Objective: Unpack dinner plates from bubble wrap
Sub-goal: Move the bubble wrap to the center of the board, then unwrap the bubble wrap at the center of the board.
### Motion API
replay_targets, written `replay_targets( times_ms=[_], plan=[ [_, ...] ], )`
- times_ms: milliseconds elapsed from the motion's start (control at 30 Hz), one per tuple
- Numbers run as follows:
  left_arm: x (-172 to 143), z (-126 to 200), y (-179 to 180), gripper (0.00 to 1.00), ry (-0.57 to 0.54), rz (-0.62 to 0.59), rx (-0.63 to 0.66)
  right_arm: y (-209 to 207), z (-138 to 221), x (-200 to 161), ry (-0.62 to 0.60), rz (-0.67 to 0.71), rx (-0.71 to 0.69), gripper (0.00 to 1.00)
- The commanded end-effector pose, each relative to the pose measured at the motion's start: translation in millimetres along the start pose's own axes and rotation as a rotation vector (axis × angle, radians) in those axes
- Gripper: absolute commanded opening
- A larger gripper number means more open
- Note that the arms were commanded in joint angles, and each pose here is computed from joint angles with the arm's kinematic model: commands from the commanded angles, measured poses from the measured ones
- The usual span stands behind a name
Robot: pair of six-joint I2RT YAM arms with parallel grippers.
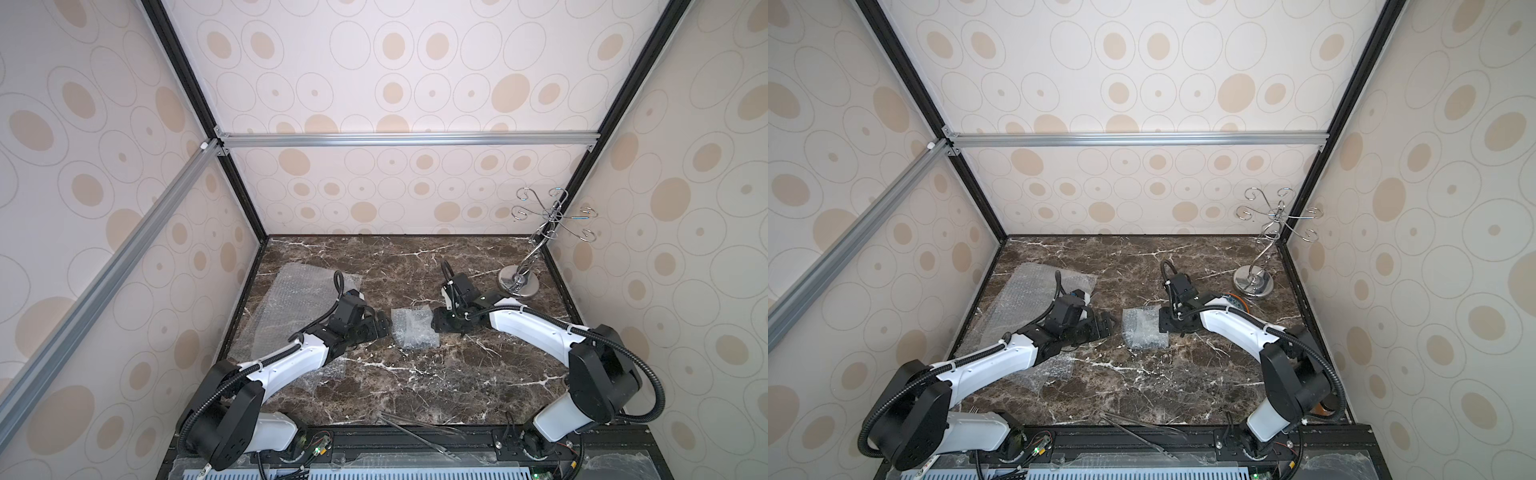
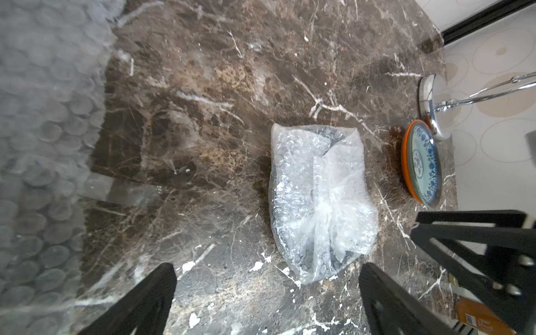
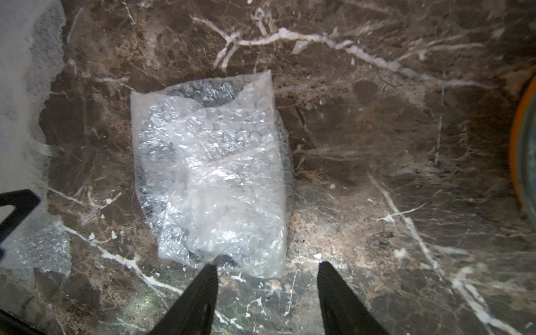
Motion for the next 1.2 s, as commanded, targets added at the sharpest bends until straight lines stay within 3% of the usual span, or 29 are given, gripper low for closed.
replay_targets(
  times_ms=[0, 300, 733, 1167],
  plan=[
    [2, -5, -10, 0.99, -0.026, 0.021, -0.005, 12, 10, -6, 0.030, 0.084, 0.001, 0.61],
    [-5, -26, -12, 0.95, -0.001, 0.031, 0.003, 21, 9, -6, 0.068, 0.162, -0.036, 0.62],
    [-4, -45, -17, 0.87, 0.005, 0.029, -0.026, 35, -24, -10, 0.121, 0.227, -0.120, 0.65],
    [-2, -58, -25, 0.73, 0.012, 0.027, -0.066, 43, -42, -8, 0.140, 0.236, -0.124, 0.65]
  ],
)
Point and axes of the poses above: each gripper's point midway between its finger pads, its own z axis back along the fingers, its own y axis along the line the jaws close on, x = y × z, the point moved 3 cm from there along z, back along the fingers, and after that the axes turned 7 degrees about -z, right-handed, at the moved point
